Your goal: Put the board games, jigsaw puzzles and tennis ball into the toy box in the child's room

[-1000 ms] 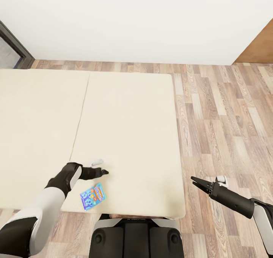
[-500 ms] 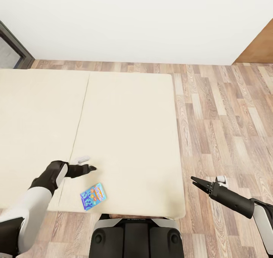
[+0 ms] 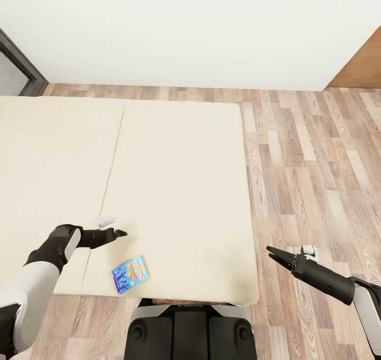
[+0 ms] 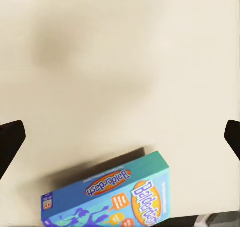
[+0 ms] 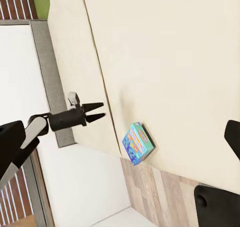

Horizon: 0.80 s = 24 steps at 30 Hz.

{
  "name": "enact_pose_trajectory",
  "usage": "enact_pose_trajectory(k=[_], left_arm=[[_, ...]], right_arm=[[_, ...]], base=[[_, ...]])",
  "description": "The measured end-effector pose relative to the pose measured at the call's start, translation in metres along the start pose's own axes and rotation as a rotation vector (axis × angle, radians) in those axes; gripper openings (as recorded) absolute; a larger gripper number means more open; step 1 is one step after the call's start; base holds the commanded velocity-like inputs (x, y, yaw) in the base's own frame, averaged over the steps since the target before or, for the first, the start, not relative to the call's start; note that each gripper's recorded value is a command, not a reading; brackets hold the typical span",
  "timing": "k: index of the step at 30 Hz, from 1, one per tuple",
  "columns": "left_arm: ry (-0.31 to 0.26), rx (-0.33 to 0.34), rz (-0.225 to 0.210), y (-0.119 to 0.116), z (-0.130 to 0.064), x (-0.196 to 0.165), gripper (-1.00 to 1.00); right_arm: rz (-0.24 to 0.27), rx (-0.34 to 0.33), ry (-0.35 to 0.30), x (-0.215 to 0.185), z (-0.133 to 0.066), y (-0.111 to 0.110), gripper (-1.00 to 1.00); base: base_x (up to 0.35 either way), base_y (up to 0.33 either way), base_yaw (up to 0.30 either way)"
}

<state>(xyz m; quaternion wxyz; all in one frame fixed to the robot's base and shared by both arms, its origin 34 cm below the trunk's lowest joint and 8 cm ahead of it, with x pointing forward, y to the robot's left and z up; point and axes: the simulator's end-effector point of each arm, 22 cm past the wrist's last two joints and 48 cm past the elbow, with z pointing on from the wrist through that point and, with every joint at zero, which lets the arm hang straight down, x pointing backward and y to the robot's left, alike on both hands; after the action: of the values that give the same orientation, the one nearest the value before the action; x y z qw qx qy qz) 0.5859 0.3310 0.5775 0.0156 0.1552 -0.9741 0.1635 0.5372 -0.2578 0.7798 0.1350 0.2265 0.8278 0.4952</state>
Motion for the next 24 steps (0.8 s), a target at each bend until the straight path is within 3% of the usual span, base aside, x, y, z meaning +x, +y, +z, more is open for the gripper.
enact_pose_trajectory(k=[9, 24], left_arm=[[0.016, 0.012, -0.018, 0.015, -0.013, -0.001, 1.00], [0.053, 0.037, -0.030, 0.019, -0.019, 0.008, 1.00]], right_arm=[[-0.001, 0.000, -0.001, 0.000, 0.000, 0.000, 1.00], [-0.001, 0.000, -0.001, 0.000, 0.000, 0.000, 1.00]], base=[[0.000, 0.000, 0.000], [0.000, 0.000, 0.000]])
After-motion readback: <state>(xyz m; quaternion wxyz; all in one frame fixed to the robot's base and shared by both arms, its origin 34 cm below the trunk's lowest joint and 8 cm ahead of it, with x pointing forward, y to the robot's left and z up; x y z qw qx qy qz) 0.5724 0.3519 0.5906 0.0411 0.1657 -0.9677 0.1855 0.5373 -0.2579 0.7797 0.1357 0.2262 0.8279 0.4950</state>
